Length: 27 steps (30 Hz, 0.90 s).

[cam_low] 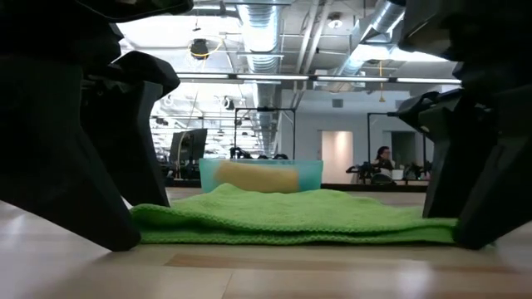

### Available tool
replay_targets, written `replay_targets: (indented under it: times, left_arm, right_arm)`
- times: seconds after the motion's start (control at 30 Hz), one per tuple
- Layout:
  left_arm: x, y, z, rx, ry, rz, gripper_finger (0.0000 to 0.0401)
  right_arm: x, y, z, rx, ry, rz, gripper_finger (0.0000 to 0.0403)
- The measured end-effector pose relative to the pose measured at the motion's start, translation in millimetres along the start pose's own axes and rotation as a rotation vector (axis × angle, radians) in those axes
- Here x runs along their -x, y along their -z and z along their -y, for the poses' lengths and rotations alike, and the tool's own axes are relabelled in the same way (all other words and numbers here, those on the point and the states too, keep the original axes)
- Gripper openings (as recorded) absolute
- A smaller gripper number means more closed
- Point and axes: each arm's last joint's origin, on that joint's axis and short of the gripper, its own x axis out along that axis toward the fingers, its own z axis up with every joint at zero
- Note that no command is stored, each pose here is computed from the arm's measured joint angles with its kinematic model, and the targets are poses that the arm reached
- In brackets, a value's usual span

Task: Roll microfiber towels into tight, uniform cylinder then place into a basket
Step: Fold the green microfiber towel

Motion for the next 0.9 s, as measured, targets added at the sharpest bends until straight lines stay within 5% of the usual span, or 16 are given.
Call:
replay_targets:
  times: [0.33,0.6,0.9]
  left_arm:
    - [-2.4,-2.4,-2.6,-0.005,-0.030,0.023,0.0128]
    - [-4.4,-5.3,-2.4,0.030,0.008,0.031,0.0012]
    - [5.7,-8.8,13.7,0.102,0.080,0.073,0.0003]
  right_arm:
    - [-4.5,2.5,9.3,-0.009,0.041,-0.008,0.0015]
    - [-3.4,3.9,2.9,-0.046,0.030,0.016,0.0040]
    - [8.4,5.9,-25.7,-0.084,-0.062,0.037,0.0019]
